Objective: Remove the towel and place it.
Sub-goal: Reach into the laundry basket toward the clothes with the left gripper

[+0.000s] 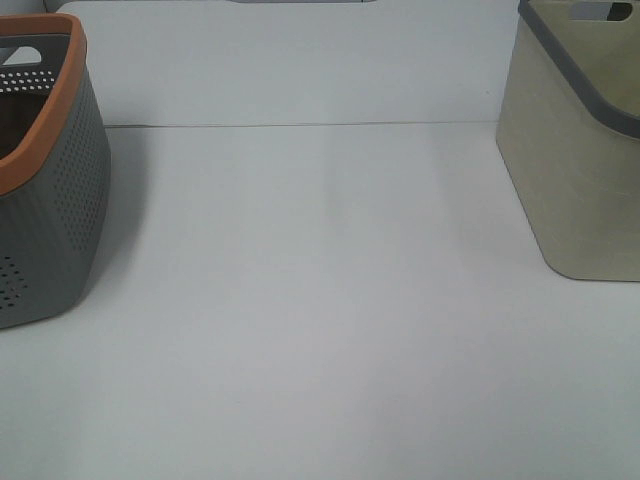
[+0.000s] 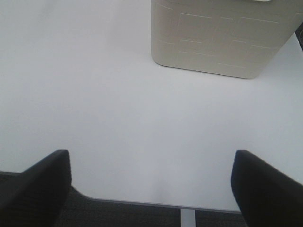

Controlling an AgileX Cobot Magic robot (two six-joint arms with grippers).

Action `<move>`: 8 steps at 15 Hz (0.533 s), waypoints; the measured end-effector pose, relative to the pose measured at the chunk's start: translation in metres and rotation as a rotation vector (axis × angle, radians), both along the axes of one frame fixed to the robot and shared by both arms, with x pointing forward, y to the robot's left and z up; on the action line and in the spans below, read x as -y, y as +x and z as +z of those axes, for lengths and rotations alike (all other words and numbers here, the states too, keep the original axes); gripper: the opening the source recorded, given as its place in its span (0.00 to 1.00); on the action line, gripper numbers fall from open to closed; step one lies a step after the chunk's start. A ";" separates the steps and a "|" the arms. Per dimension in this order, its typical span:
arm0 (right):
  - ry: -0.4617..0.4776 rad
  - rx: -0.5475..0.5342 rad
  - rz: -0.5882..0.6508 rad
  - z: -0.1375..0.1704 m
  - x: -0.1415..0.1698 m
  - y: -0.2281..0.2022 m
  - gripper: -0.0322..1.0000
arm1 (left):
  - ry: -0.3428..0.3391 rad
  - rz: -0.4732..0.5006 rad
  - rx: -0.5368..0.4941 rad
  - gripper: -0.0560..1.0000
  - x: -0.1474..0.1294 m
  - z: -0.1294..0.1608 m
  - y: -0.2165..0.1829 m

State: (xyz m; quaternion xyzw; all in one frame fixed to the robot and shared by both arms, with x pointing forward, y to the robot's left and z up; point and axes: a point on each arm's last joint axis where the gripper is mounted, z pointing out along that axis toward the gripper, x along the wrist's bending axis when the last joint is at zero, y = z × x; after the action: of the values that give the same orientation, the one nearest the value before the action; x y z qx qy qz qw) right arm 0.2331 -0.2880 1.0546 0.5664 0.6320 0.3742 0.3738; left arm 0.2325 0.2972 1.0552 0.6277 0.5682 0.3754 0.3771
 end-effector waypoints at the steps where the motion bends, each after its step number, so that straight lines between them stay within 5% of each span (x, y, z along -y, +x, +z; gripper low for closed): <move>1: 0.000 0.000 0.000 0.000 0.000 0.000 0.90 | 0.001 0.003 0.000 0.99 0.000 0.000 0.000; 8: 0.000 0.000 0.000 0.000 0.000 0.000 0.90 | 0.003 0.005 0.000 0.99 -0.001 0.000 0.000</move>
State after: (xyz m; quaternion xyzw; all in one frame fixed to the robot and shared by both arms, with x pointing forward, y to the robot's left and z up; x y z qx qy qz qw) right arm 0.2331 -0.2880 1.0546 0.5664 0.6320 0.3742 0.3738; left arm 0.2326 0.2978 1.0551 0.6268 0.5693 0.3772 0.3751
